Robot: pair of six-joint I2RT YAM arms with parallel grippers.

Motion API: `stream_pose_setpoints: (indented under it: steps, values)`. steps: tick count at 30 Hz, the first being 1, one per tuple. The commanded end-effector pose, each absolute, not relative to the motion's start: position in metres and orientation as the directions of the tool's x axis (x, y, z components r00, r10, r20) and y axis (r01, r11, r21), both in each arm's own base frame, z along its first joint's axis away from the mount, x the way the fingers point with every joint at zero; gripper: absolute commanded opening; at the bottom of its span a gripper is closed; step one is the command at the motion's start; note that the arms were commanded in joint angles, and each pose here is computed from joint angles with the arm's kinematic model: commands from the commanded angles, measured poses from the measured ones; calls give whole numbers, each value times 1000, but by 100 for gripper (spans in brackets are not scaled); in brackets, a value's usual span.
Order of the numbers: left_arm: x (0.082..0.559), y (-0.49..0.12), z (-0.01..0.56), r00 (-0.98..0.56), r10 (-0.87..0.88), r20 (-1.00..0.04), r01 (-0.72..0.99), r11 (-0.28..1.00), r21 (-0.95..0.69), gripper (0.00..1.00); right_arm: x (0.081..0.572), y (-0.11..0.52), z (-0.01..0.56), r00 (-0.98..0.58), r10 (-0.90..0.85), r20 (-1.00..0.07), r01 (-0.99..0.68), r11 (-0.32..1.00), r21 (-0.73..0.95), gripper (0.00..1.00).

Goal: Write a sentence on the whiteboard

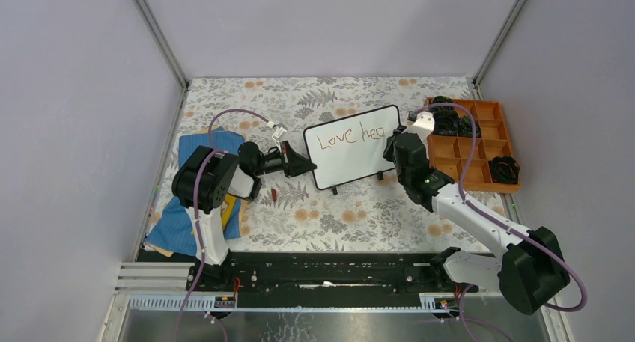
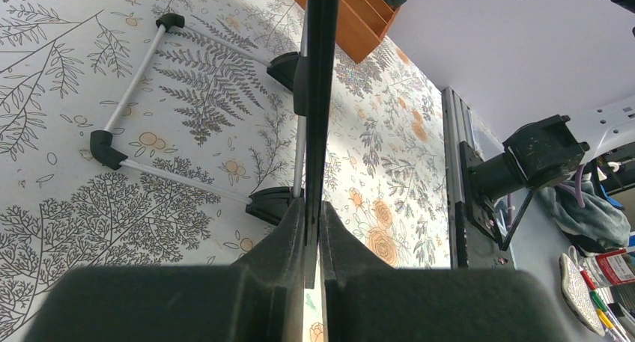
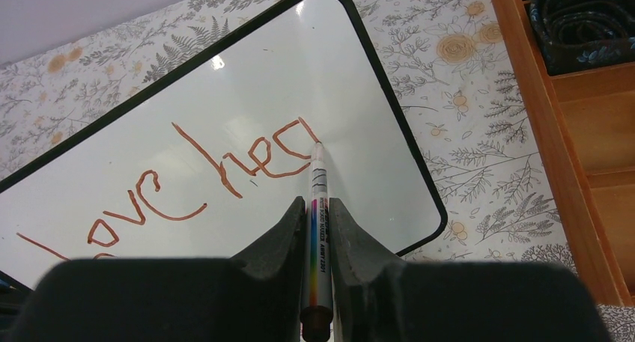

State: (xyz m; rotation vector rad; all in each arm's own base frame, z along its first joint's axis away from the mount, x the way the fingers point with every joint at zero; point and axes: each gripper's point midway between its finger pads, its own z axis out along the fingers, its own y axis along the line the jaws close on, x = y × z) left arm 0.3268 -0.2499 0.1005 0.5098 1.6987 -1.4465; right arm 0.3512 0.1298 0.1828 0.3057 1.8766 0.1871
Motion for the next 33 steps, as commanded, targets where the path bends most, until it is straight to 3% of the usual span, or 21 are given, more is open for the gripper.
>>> stream_pose_setpoints:
  steps: [1,16,33]
  values:
    - [325,-252,92,-610,-180,-772,726,264,-635,0,350,124,195,-259,337,-905,131,941,313,0]
    - [325,-252,91,-610,-178,-772,725,267,-635,0,364,124,256,-136,380,-915,101,924,369,0]
    - [325,-252,90,-614,-174,-770,723,267,-637,0,384,129,264,-122,407,-905,77,913,401,0]
